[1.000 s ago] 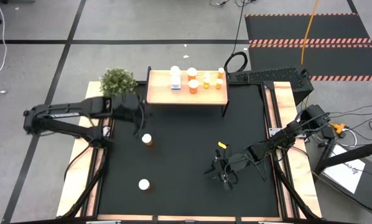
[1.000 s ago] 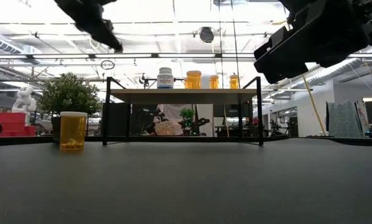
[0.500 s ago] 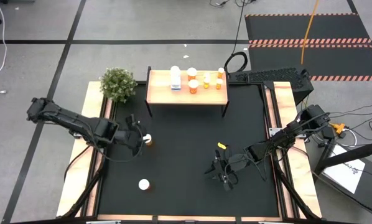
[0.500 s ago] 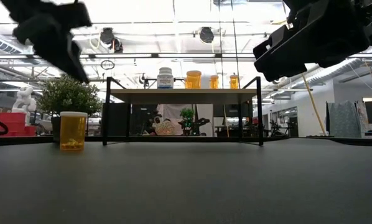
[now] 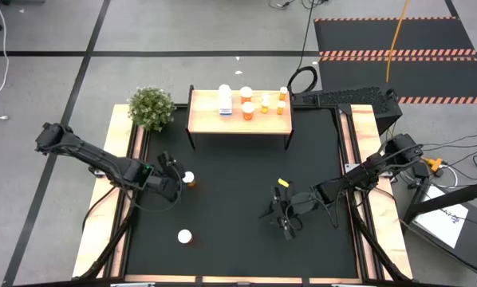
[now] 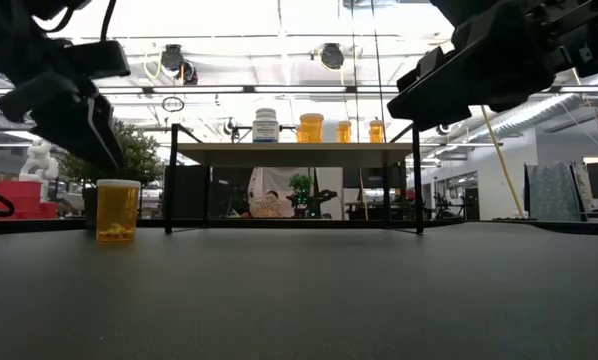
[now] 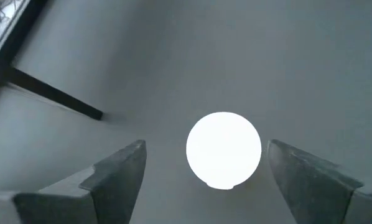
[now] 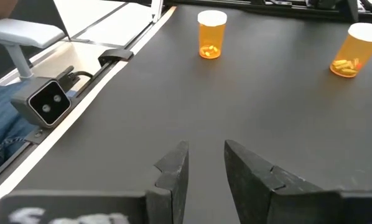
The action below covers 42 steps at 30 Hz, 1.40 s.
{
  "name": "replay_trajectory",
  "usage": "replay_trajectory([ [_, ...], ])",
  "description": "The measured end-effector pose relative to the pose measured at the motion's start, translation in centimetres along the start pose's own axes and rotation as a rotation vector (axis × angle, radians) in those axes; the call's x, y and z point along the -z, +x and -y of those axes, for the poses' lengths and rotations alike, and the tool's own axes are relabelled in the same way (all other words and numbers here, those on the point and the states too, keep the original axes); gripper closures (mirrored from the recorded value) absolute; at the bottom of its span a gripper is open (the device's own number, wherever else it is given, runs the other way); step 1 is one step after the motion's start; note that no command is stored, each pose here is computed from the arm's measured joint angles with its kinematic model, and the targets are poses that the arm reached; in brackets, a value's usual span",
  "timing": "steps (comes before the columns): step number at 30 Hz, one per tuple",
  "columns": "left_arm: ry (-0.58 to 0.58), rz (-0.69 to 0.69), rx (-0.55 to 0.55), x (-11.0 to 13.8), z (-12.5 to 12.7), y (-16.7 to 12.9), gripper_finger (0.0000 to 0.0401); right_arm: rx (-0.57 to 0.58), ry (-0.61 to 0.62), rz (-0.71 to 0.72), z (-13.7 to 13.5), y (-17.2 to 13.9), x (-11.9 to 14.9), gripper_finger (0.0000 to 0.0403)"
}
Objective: Pick and place medicine bottles onto shelf by color
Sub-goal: Put the large orange pill bottle on the shelf
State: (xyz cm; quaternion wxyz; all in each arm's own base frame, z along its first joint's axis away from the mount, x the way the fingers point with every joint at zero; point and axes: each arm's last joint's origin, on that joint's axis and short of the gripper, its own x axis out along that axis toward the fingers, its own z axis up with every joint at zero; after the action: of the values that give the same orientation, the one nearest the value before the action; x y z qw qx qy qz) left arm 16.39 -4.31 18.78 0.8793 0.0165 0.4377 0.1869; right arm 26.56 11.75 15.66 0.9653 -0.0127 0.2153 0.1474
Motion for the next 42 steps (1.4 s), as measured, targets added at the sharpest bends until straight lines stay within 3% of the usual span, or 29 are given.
replay_trajectory([
  [18,0.001,-0.014,0.112,1.9,-0.4,2.7,0.0066,-0.004,0.01,-0.001,0.0,0.0,0.0,0.0305],
  [27,0.027,0.05,0.13,1.3,-0.2,2.8,0.0069,-0.004,0.02,-0.001,0.0,0.0,0.0,0.0305],
  [42,0.053,0.04,0.127,1.4,-0.3,2.8,0.0186,-0.009,0.026,-0.002,-0.2,0.0,0.0,0.0305],
])
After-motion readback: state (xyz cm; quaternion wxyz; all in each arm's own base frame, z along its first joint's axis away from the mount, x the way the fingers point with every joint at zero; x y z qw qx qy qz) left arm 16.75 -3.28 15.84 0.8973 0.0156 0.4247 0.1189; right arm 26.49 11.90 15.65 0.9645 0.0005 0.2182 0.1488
